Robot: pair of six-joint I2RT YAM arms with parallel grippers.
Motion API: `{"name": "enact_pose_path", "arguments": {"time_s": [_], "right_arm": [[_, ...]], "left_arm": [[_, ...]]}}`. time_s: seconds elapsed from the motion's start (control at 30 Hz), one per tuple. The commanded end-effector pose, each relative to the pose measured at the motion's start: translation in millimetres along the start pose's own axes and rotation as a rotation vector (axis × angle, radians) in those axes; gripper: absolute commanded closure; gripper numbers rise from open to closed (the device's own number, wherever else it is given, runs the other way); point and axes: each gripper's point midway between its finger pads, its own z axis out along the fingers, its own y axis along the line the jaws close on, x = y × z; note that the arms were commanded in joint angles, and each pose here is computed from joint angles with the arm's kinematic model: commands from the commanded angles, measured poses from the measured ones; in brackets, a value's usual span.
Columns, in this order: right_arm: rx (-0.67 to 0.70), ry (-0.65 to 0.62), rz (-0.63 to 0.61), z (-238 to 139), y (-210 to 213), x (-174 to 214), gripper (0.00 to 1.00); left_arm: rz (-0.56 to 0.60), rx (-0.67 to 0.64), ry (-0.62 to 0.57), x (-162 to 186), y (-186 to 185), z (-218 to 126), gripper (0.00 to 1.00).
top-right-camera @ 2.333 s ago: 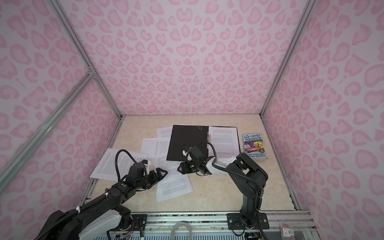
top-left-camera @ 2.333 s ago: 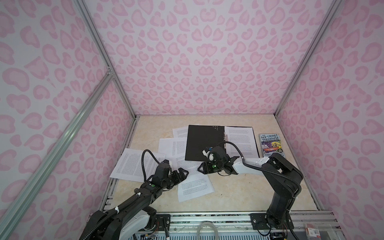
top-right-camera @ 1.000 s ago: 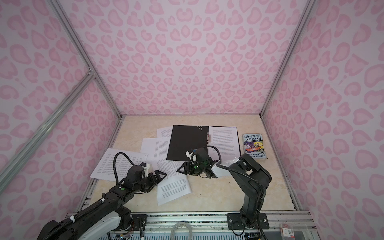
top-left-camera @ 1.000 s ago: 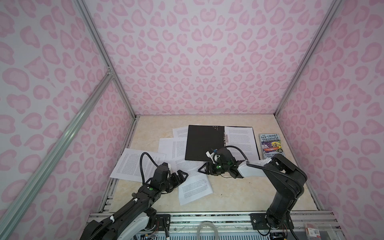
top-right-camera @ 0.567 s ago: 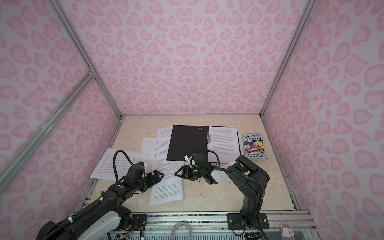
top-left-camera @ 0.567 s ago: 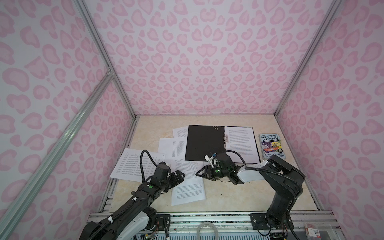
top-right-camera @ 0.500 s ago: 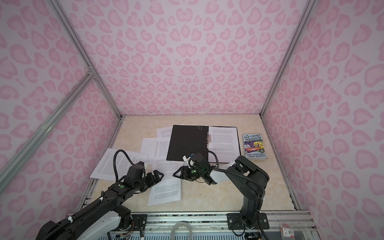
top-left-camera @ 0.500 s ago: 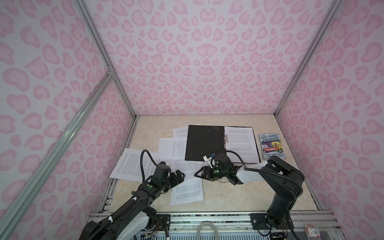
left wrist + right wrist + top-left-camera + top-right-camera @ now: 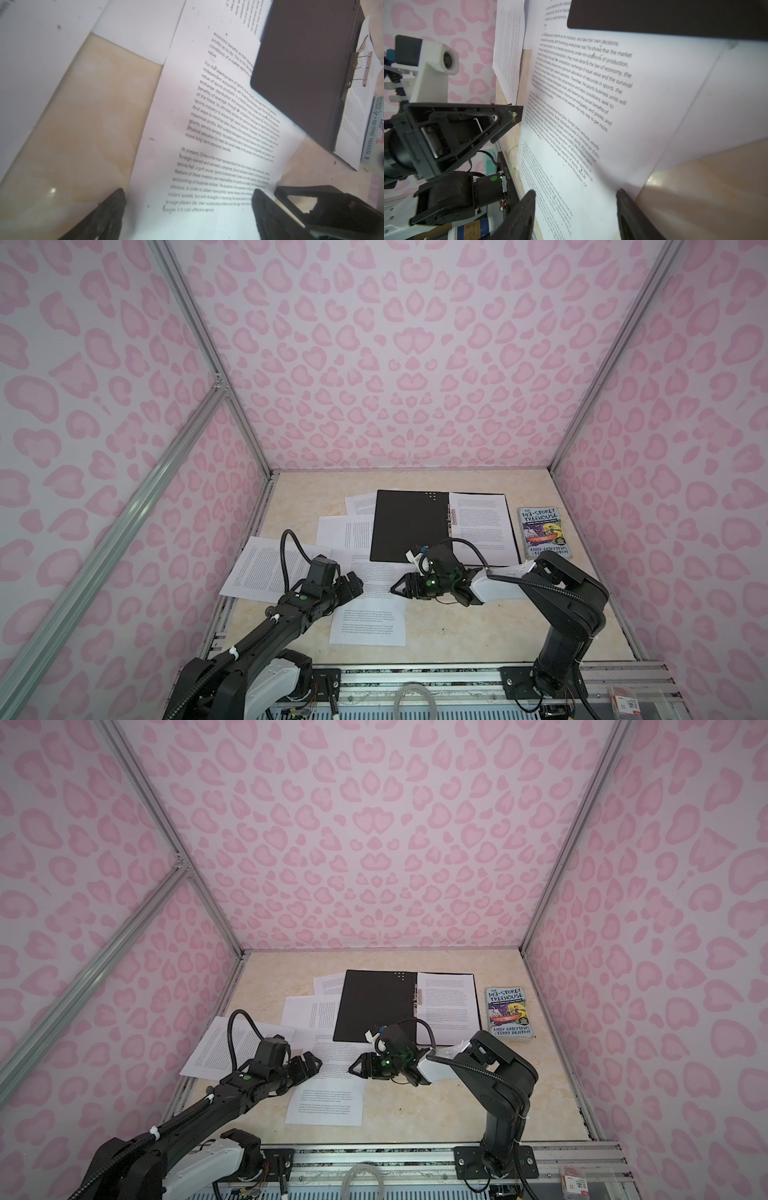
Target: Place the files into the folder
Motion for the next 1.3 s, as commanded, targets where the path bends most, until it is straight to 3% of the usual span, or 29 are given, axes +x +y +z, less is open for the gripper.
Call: {"name": "enact_pose_path", "arguments": {"time_s": [0.0, 0.43, 0.9, 1.27], "right_arm": [[-0.043, -0.012, -0.005, 0, 6, -5, 0.38], [0.019, -0.015, 0.016, -3, -13, -8, 0.40], [0.029, -0.011, -0.004, -5, -11, -10, 0.40], [0.019, -0.002, 0.000, -4, -11, -10, 0.40]], "left_arm": [[-0.012, -0.025, 0.035, 1, 12, 4, 0.04], [0.035, 0.066, -0.037, -49, -10, 7, 0.03], [0.000, 0.132, 0.128, -42, -13, 48, 0.04], [-0.045, 0.393, 0.091, -47, -43, 25, 0.04]]}}
